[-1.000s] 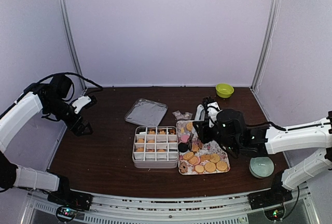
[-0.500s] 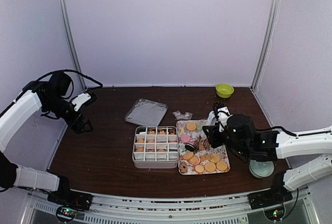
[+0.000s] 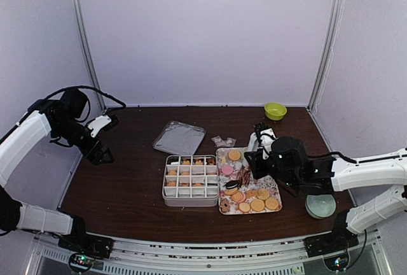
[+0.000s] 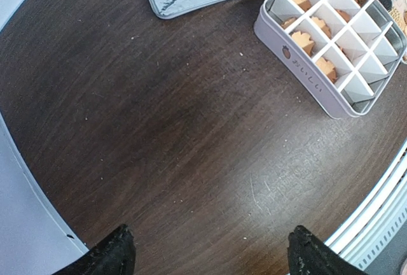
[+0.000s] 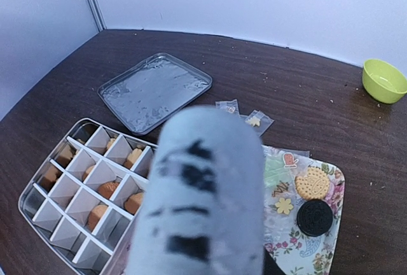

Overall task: Pack the cookies
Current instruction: Pick up the fake cookies from the plate, then place the fake cookies in the empty pocket of the box.

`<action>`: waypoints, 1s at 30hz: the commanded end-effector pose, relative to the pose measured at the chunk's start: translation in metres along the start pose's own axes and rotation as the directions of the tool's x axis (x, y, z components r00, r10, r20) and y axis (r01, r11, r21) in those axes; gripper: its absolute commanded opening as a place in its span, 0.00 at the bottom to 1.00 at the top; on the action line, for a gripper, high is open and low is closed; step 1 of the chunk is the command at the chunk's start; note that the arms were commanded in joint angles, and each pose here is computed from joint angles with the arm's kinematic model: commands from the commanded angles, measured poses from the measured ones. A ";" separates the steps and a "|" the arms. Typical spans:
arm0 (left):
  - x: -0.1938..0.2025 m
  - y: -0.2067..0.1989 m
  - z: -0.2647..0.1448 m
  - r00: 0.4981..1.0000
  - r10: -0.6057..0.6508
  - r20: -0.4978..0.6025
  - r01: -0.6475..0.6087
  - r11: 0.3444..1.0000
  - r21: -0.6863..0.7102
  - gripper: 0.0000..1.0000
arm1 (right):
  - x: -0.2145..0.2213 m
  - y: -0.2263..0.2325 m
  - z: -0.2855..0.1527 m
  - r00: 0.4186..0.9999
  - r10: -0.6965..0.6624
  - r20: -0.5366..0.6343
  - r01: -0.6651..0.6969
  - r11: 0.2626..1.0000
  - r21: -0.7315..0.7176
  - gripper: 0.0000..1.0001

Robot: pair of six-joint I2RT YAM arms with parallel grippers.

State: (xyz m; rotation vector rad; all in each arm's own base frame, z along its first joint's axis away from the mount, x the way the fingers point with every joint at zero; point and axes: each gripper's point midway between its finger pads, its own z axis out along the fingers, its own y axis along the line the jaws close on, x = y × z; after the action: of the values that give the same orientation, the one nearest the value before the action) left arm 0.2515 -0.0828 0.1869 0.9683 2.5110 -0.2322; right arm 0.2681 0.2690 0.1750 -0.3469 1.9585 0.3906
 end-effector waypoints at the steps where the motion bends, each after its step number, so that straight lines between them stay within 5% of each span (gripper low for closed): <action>1: -0.010 0.004 -0.006 0.999 -0.006 0.033 0.006 1.000 -0.009 0.86 | -0.011 0.000 -0.003 1.000 -0.028 0.002 0.028 1.000 0.008 0.26; 10: -0.005 0.004 -0.002 1.000 -0.004 0.015 0.004 1.000 -0.006 0.85 | -0.040 0.010 -0.021 0.997 -0.062 0.038 0.063 0.998 -0.021 0.20; 18: -0.002 0.004 0.001 1.000 -0.002 0.003 0.002 1.000 -0.004 0.85 | -0.071 0.064 -0.040 0.992 -0.089 0.090 0.101 0.984 -0.145 0.17; 30: 0.000 0.004 -0.002 1.000 0.001 0.008 -0.001 1.000 -0.018 0.86 | -0.076 0.125 -0.017 0.988 -0.131 0.080 0.147 0.957 -0.251 0.16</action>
State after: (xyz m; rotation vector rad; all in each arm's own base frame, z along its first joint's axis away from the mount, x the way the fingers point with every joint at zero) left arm 0.2521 -0.0818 0.1853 0.9691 2.5181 -0.2248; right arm 0.2321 0.3655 0.2526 -0.6201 1.8509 0.5249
